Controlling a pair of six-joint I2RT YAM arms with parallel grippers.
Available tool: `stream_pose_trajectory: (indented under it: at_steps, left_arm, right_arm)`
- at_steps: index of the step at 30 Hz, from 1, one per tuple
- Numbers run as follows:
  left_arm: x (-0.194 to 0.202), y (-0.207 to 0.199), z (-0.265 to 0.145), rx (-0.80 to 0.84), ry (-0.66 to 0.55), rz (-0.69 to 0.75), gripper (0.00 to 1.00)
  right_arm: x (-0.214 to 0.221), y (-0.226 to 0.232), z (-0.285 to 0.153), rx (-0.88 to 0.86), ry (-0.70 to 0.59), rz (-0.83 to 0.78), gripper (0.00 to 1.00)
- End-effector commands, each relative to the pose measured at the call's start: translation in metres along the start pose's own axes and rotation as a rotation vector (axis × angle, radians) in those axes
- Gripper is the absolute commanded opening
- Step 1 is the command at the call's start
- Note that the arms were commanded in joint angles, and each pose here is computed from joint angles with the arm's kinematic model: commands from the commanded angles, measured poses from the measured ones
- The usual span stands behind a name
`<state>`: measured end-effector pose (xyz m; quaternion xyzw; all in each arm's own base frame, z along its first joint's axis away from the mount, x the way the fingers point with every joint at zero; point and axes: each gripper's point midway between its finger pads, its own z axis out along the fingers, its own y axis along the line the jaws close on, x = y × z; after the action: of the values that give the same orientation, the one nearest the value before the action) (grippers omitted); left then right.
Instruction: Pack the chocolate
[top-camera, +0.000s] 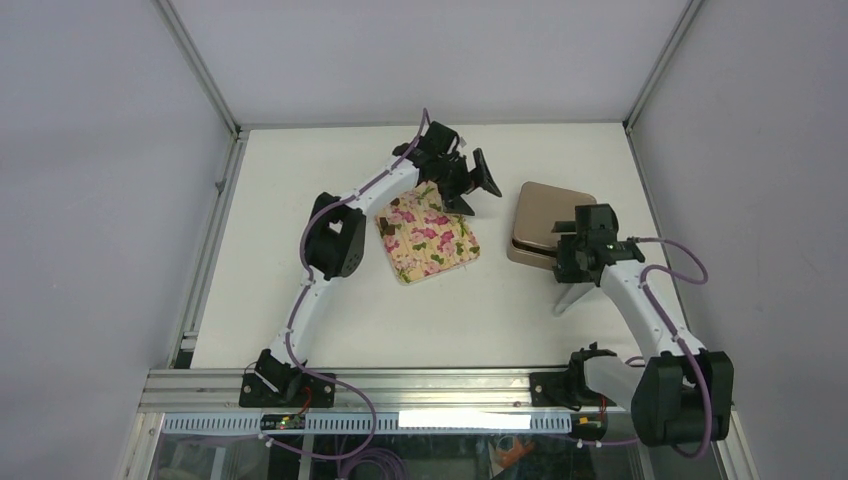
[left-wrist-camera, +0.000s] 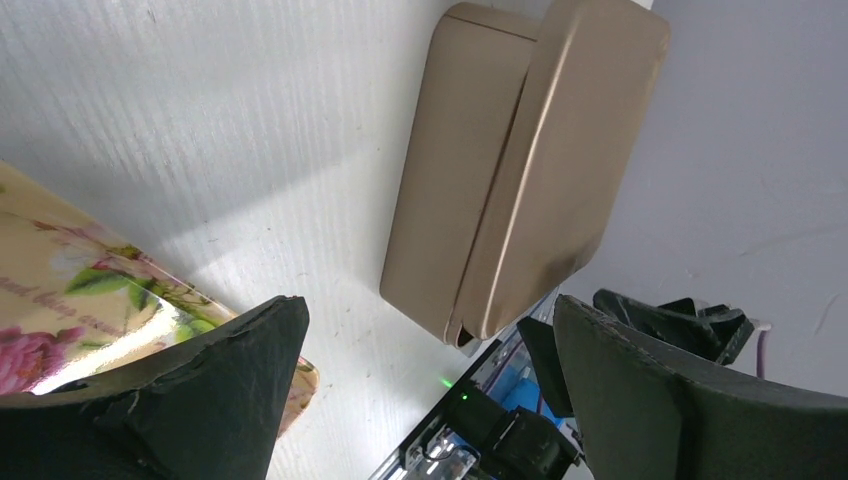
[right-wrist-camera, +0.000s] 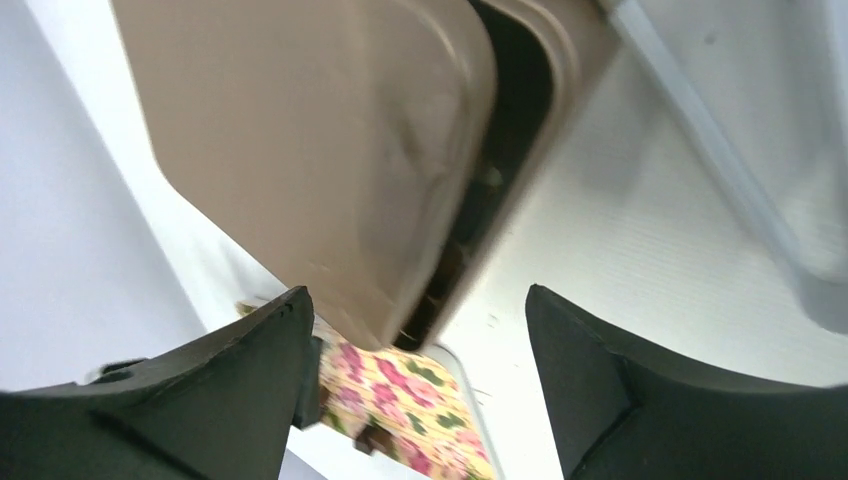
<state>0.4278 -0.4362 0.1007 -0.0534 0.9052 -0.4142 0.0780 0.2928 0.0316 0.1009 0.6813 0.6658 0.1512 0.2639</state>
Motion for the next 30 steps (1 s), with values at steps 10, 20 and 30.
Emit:
stream_pose_trajectory:
  at_steps: [10,20,30]
  left_arm:
    - [0.030,-0.040,0.000,0.054,0.013,0.101,0.99]
    - [0.079,-0.049,-0.053,-0.024,-0.037,0.234,0.99]
    - [0.165,-0.062,-0.008,0.025,0.100,0.436,0.99]
  right_arm:
    - [-0.018,-0.024,-0.067,-0.086,-0.009,-0.335,0.79]
    - [-0.058,0.096,-0.048,-0.035,-0.118,-0.654,0.85]
    - [-0.055,0.201,0.059,0.021,0.191,-0.642,0.89]
